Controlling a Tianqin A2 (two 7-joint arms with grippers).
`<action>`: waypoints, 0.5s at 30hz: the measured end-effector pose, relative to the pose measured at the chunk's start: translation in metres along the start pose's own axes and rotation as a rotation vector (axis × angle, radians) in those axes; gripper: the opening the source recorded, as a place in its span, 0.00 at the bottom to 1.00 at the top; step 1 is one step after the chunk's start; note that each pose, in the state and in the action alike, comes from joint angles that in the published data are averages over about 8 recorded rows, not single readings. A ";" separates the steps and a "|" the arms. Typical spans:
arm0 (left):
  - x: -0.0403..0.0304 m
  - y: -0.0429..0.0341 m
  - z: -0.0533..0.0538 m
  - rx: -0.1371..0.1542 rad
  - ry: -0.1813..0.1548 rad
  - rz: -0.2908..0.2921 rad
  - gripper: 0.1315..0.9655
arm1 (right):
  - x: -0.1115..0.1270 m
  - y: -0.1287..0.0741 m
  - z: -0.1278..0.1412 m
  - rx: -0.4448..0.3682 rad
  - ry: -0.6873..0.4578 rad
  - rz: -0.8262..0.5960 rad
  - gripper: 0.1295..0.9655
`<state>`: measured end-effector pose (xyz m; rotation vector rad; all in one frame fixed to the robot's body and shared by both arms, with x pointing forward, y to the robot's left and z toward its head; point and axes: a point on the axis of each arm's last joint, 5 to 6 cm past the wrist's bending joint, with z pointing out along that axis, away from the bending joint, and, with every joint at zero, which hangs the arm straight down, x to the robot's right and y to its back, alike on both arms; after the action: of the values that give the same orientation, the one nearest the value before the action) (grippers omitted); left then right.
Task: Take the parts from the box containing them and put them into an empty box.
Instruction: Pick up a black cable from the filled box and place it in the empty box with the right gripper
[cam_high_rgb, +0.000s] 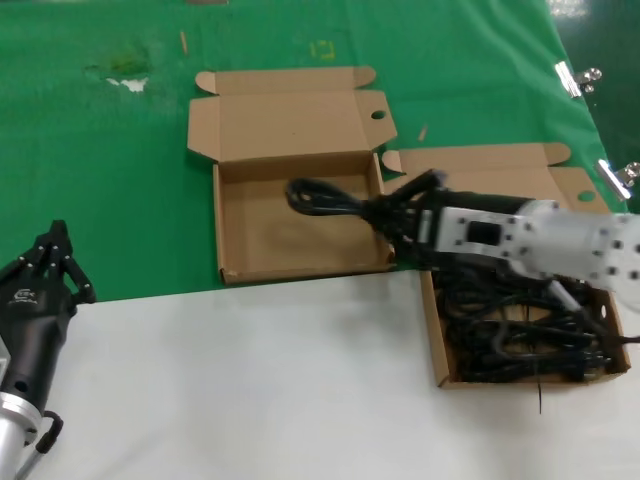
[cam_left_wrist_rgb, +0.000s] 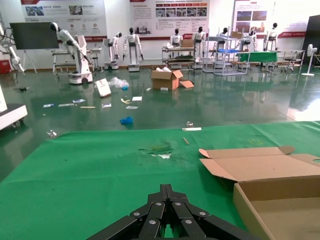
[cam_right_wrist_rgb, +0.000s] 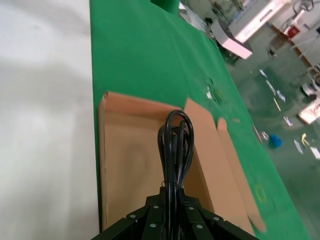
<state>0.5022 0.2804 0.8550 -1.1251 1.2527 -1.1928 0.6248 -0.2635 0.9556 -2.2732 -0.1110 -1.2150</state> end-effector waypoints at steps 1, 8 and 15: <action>0.0000 0.0000 0.000 0.000 0.000 0.000 0.01 | -0.001 -0.004 0.008 0.003 0.000 -0.007 0.05; 0.0000 0.0000 0.000 0.000 0.000 0.000 0.01 | -0.009 -0.020 0.060 -0.001 -0.001 -0.053 0.05; 0.0000 0.0000 0.000 0.000 0.000 0.000 0.01 | -0.016 -0.024 0.101 -0.024 0.001 -0.081 0.05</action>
<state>0.5022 0.2804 0.8550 -1.1251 1.2527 -1.1928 0.6830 -0.1890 0.9089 -2.3086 -0.1907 -1.2644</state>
